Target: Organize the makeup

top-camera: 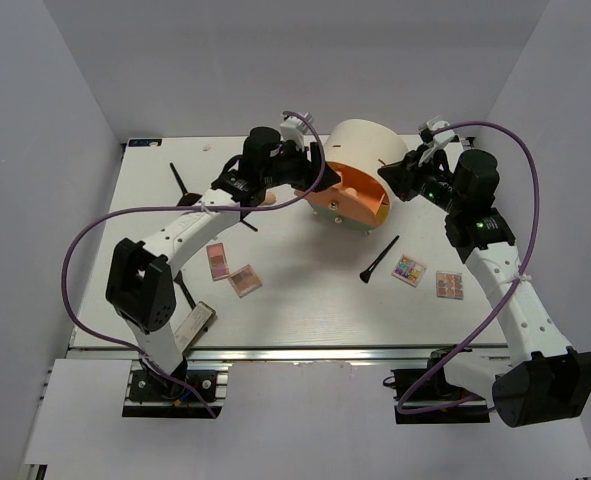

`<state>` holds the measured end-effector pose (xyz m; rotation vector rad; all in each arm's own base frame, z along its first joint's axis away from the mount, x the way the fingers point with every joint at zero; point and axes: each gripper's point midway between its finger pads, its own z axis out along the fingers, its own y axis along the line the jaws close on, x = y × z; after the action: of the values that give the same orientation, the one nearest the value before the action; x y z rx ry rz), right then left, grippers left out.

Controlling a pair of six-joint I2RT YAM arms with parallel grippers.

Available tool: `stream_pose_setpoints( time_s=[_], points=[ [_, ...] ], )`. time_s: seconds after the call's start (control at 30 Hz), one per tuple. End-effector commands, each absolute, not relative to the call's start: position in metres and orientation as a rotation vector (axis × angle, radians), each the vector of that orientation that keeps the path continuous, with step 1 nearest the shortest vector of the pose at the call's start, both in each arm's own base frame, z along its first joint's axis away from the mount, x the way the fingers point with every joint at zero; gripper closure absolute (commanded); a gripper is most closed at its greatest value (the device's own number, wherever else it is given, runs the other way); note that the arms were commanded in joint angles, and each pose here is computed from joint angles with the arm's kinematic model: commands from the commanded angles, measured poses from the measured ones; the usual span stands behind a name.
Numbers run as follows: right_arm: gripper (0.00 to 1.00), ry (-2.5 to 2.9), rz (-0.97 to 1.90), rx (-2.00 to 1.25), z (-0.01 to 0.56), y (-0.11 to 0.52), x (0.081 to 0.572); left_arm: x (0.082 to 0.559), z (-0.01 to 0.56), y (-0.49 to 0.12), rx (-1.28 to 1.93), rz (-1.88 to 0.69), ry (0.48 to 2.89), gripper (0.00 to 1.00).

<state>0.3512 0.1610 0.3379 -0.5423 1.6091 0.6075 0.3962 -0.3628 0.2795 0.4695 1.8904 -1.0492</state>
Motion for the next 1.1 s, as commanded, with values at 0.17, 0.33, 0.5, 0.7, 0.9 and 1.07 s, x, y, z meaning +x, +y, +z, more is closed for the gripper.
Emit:
stream_pose_setpoints(
  time_s=[0.17, 0.33, 0.5, 0.7, 0.9, 1.07],
  points=[
    [0.82, 1.581, 0.614, -0.546, 0.344, 0.16, 0.348, 0.417, 0.335, -0.361, 0.372, -1.021, 1.788, 0.35],
    [0.82, 1.584, 0.578, -0.539, 0.342, 0.153, 0.348, 0.463, 0.322, -0.289, -0.058, -0.999, 1.848, 1.0],
    [0.81, 1.608, 0.565, -0.526, 0.332, 0.147, 0.347, 0.502, 0.251, -0.199, -0.516, -0.963, 2.016, 0.61],
    [0.81, 1.64, 0.559, -0.511, 0.32, 0.144, 0.352, 0.524, 0.162, -0.197, -0.764, -0.92, 2.278, 0.34],
    [0.8, 1.679, 0.534, -0.526, 0.303, 0.139, 0.35, 0.531, 0.096, -0.189, -1.041, -0.777, 2.404, 0.35],
    [0.8, 1.685, 0.529, -0.522, 0.3, 0.138, 0.35, 0.535, 0.084, -0.185, -1.104, -0.706, 2.428, 0.37]
  ],
)
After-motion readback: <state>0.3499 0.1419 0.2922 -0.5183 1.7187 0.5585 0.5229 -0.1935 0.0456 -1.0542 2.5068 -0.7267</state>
